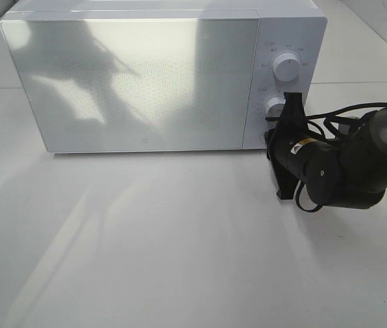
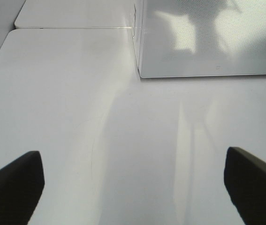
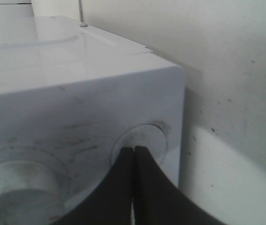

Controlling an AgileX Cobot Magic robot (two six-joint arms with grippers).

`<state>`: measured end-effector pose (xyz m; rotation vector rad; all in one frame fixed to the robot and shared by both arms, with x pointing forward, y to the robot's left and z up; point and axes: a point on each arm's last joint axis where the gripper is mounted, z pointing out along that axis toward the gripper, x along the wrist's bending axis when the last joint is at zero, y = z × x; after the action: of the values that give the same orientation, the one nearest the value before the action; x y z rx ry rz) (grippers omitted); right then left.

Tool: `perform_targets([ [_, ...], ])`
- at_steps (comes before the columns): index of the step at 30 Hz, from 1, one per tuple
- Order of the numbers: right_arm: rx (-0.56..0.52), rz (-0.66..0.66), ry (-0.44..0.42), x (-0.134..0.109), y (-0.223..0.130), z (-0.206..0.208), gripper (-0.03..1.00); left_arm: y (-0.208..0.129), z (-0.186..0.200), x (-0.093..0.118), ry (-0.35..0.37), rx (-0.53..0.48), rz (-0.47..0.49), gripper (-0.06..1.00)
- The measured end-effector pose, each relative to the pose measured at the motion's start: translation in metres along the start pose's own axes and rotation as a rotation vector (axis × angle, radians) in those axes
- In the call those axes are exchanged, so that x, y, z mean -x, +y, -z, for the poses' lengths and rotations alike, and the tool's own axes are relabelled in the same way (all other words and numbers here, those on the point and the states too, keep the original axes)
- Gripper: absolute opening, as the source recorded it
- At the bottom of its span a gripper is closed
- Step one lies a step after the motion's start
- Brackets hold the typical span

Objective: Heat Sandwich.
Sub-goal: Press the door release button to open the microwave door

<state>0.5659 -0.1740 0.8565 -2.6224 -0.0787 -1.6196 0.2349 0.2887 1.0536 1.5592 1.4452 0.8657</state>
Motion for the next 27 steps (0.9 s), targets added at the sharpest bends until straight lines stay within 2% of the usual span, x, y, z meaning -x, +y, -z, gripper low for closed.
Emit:
perform_targets([
  [11, 0.018, 0.005, -0.032, 0.004, 0.002, -0.012, 0.01, 0.0, 0.0, 0.0, 0.0, 0.0, 0.0, 0.98],
  [18, 0.037, 0.013, 0.034, 0.005, 0.003, -0.015, 0.01, 0.0, 0.0, 0.0, 0.0, 0.0, 0.0, 0.98],
  [27, 0.06, -0.006, 0.035, 0.004, -0.003, -0.025, 0.01, 0.0, 0.0, 0.0, 0.0, 0.0, 0.0, 0.98],
])
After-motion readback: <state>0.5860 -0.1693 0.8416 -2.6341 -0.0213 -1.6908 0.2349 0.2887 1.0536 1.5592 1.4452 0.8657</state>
